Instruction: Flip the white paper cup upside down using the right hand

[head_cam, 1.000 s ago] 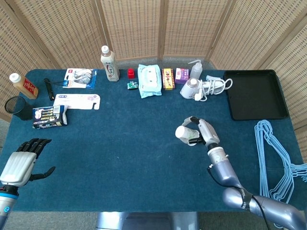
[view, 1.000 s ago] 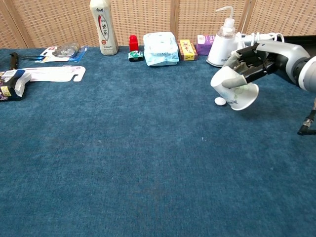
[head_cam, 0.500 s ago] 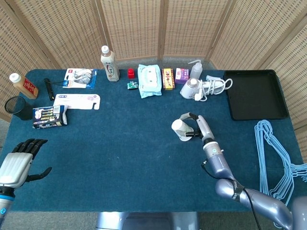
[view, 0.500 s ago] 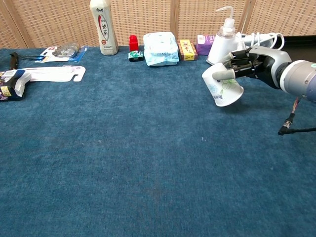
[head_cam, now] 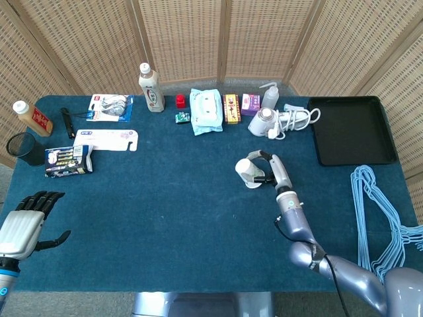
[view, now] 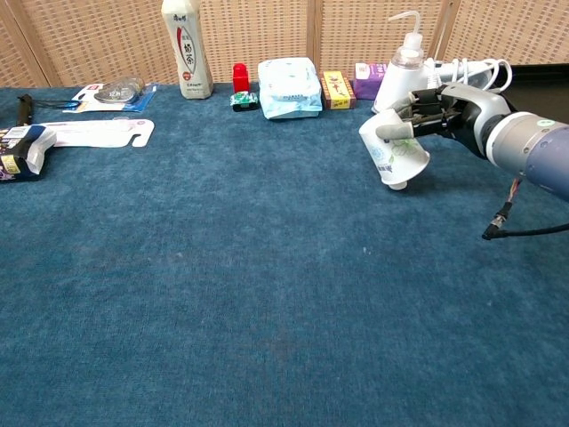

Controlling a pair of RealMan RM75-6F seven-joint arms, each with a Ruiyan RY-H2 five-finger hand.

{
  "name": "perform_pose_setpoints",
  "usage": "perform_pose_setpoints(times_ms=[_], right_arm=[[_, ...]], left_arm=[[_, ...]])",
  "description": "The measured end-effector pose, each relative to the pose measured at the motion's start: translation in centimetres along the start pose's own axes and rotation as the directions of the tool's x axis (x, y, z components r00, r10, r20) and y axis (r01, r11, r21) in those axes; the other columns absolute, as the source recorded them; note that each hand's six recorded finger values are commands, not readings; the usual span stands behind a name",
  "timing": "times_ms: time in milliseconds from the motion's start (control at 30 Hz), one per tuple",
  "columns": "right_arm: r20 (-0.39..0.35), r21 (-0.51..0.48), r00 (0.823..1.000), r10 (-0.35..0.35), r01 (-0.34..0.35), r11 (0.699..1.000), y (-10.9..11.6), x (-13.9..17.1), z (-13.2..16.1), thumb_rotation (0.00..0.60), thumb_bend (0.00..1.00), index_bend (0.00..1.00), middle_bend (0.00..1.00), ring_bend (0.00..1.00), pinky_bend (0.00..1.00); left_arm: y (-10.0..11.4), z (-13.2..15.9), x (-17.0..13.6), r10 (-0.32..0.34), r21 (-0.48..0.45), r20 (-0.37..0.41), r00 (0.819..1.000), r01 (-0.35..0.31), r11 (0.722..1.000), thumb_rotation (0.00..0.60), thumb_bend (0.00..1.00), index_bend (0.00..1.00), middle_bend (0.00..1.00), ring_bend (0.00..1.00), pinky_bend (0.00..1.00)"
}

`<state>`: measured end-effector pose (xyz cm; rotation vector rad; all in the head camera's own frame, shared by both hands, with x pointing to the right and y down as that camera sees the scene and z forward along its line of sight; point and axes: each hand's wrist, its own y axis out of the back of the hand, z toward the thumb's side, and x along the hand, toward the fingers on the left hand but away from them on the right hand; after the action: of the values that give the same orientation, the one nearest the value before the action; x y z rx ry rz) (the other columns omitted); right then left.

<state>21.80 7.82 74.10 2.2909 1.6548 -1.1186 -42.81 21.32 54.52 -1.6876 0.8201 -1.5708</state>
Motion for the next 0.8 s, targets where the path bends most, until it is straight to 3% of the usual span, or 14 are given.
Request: perform_pose_setpoints(times_ms=[133,500,800], right_arm=[[-0.002,0.014,1.000,-0.010,0.010,1.000,0.1,-0.1,-0.3,0.565,0.24,0.42,0.28,0.22,0.11],[-0.019,0.081,1.000,-0.018,0.019,0.997,0.4,0.6,-0.7,0.565,0.24,0.17,0.17,0.14,0.07],[-0.050,0.140,0.999,-0.012,0.019,0.990,1.5,1.9,0.0,0.564,0.24,0.13,0.14,0.12,0.06]], left_arm=[[-0.1,0.0,0.0,-0.003,0.000,0.000,1.000,0.003,1.000,0.328,0.25,0.12,0.18,0.12,0.16],[-0.1,0.3,0.2,0.000,-0.003,0.009,1.000,0.000,1.000,0.327,0.25,0.12,0.18,0.12,0.16],[0.1,0.3,0.2,0.007,-0.005,0.013,1.000,-0.007,1.000,0.329,0.25,0.12,0.18,0.12,0.16]])
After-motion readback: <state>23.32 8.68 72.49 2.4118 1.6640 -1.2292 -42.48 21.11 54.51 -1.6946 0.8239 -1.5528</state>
